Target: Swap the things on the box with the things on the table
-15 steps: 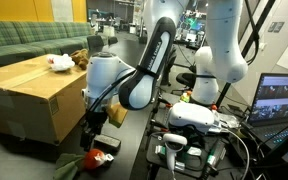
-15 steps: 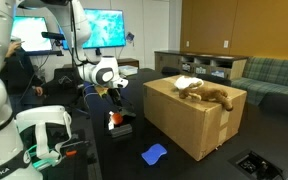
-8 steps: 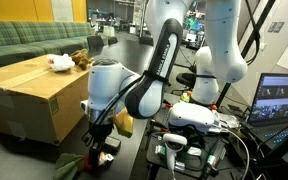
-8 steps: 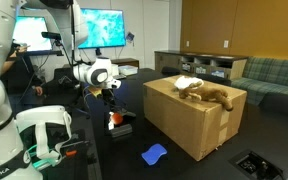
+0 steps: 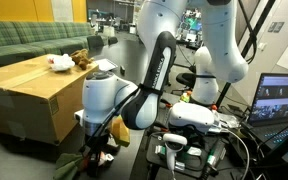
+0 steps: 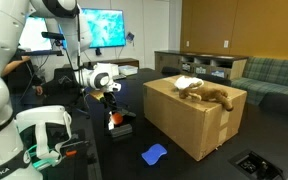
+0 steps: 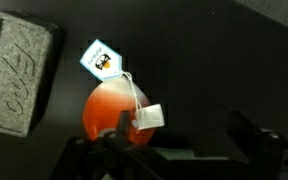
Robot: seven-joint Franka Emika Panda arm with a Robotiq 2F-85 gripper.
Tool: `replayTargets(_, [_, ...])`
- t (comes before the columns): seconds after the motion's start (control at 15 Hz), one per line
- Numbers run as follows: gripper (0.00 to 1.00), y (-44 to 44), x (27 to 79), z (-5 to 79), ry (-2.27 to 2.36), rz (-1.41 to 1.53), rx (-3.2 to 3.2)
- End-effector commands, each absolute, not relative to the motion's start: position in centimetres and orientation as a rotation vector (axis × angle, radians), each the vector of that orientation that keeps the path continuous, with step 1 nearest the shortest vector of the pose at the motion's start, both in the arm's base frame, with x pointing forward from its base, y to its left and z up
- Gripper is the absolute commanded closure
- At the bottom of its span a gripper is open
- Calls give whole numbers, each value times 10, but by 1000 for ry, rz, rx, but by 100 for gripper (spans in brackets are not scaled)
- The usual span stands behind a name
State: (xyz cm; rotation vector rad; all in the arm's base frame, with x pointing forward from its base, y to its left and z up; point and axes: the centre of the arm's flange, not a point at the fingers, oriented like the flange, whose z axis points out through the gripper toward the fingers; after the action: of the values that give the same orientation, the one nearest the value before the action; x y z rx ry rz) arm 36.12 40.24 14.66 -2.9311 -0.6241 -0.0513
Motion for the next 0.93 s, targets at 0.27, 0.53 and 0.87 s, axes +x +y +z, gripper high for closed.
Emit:
replayTargets(0.27, [0,414,376,108,-783,-97,-2977])
replayTargets(0.53, [0,413,382,99,-855,-149,-3021])
replayTargets(0.87, [38,411,389,98,-887,-183,-3049])
